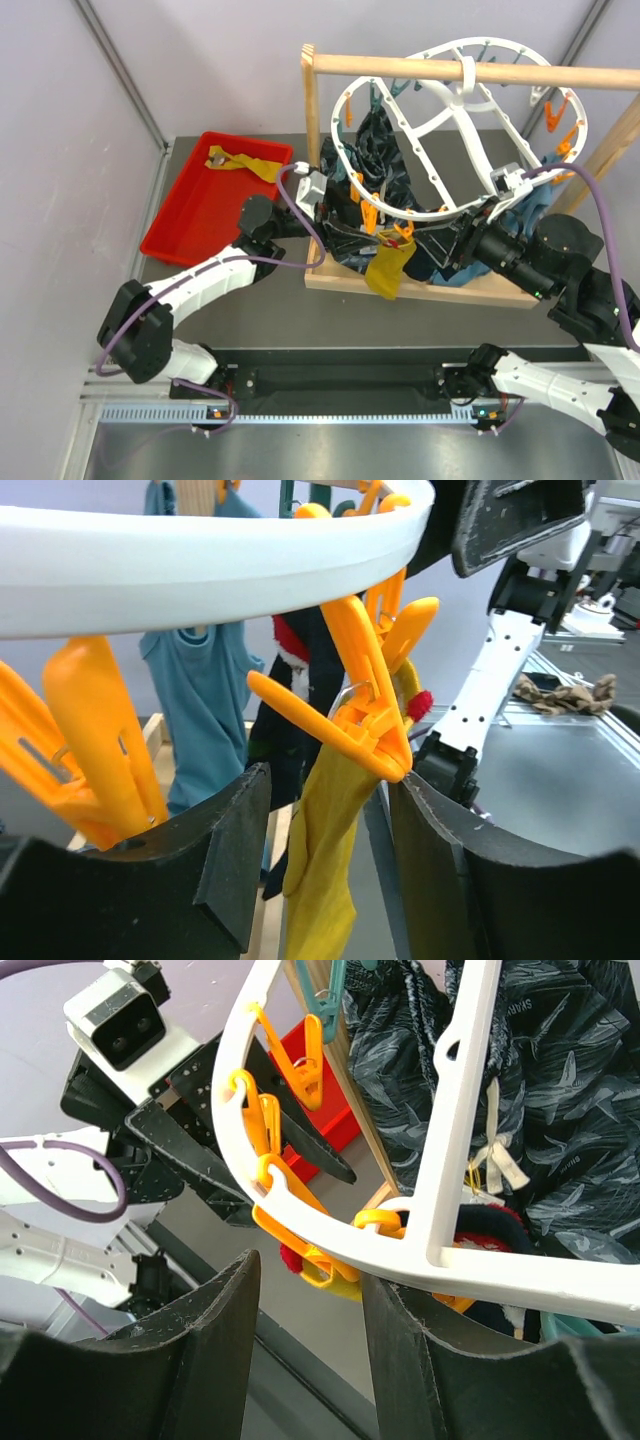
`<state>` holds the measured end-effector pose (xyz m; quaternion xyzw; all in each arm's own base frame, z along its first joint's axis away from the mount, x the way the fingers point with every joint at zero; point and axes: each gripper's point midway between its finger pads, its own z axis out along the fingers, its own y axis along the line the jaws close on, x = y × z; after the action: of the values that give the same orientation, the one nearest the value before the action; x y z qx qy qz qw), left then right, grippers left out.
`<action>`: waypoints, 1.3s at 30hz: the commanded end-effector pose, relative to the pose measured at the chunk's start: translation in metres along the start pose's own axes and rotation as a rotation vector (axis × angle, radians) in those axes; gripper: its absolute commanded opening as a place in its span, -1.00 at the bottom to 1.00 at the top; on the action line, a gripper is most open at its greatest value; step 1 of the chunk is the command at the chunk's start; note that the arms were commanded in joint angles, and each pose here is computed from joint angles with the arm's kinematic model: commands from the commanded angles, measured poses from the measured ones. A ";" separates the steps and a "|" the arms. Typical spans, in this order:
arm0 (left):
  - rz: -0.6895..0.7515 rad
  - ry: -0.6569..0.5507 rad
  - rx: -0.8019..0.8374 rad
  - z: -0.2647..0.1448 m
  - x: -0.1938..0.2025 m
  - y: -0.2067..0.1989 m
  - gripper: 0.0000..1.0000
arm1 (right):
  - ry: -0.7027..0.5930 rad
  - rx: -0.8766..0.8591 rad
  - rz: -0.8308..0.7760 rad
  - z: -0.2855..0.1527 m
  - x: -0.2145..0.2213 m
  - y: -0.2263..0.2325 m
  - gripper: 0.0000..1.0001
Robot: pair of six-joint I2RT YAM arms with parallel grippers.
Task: Clip the socks to the hanger
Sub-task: Open the clamp at the hanger.
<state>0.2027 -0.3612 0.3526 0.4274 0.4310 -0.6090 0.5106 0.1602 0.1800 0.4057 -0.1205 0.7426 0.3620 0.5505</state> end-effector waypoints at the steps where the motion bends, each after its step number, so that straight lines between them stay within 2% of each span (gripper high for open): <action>1: 0.088 -0.072 0.109 0.004 -0.034 -0.020 0.10 | -0.009 -0.030 -0.018 0.000 -0.005 0.007 -0.11; 15: 0.089 -0.081 0.118 -0.002 -0.043 -0.034 0.06 | -0.001 -0.048 -0.015 0.002 -0.003 0.011 -0.11; 22: 0.058 -0.086 0.119 0.007 -0.039 -0.031 -0.21 | -0.003 -0.047 -0.013 0.000 -0.004 0.010 -0.11; 27: 0.050 -0.079 0.013 0.012 -0.041 -0.026 -0.50 | -0.002 -0.054 -0.012 0.000 -0.005 0.012 -0.11; 28: 0.043 -0.045 -0.029 0.012 -0.032 -0.020 -0.61 | -0.001 -0.056 -0.012 -0.001 -0.005 0.012 -0.11; 34: 0.101 -0.037 -0.213 0.013 -0.040 -0.020 -0.96 | 0.027 -0.096 -0.023 0.001 -0.001 0.019 -0.09; 39: 0.120 0.026 -0.319 0.022 -0.033 -0.030 -1.00 | 0.050 -0.228 -0.046 -0.005 0.001 0.042 -0.01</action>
<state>0.1731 -0.3692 0.3824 0.3791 0.4846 -0.5500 0.5648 0.1460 0.1965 0.4017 -0.1676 0.7396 0.3928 0.5202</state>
